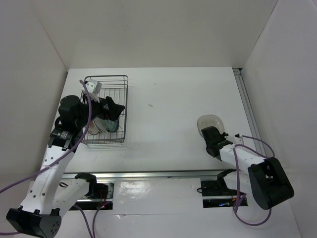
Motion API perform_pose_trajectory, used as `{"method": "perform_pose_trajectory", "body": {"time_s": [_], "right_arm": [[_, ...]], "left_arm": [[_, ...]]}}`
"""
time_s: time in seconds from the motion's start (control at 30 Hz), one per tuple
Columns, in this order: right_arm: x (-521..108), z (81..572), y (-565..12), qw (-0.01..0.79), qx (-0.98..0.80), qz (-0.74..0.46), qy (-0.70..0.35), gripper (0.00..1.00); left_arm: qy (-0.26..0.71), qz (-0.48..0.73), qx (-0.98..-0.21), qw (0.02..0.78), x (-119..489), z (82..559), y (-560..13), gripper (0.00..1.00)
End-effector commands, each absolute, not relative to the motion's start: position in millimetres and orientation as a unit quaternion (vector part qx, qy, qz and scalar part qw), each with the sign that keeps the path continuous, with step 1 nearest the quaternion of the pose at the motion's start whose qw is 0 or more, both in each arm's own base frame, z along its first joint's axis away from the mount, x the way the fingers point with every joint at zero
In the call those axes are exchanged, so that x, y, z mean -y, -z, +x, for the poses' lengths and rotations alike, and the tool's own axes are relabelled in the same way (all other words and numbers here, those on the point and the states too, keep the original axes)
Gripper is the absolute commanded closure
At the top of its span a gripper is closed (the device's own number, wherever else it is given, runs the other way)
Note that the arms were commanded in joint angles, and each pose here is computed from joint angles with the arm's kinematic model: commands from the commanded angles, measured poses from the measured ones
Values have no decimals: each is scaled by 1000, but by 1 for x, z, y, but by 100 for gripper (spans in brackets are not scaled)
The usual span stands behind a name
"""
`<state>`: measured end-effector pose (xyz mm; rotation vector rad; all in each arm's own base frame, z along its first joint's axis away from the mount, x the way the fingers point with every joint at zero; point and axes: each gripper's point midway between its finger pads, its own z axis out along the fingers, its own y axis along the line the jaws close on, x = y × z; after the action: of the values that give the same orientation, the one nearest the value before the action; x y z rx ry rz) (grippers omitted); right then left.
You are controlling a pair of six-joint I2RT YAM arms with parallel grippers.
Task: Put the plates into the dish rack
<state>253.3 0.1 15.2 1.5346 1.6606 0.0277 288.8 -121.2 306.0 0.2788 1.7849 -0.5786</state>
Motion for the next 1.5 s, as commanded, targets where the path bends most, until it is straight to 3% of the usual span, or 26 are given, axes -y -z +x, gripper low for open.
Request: {"method": "perform_pose_trajectory", "body": {"time_s": [0.0,0.07,0.1,0.2,0.6,0.77,1.03,1.3,1.43,1.47], "right_arm": [[4,239,3,397,-693,602,0,78],[8,241,3,392,-696,601,-7,81],[9,240,3,393,-698,599,-9,91],[10,243,-7,409,-689,597,-26,100],[-32,290,-90,530,-631,511,-244,100],[-101,302,-130,563,-666,336,-357,100],[-223,302,-189,590,-688,111,-408,100],[-282,305,-226,604,-663,53,-439,100],[-288,305,-227,603,-661,50,-444,100],[-288,305,-229,605,-657,50,-446,100]], "left_arm": [[257,125,-738,612,123,287,-329,0],[266,125,-741,603,126,287,-325,0],[279,136,-743,593,132,286,-322,0],[323,177,-733,573,154,278,-321,0],[442,214,-727,479,193,282,-306,0],[477,217,-715,463,210,284,-307,2],[489,221,-730,423,226,287,-283,2],[433,182,-780,413,214,308,-254,4],[419,180,-786,417,210,311,-252,8],[419,179,-788,414,211,312,-249,15]]}}
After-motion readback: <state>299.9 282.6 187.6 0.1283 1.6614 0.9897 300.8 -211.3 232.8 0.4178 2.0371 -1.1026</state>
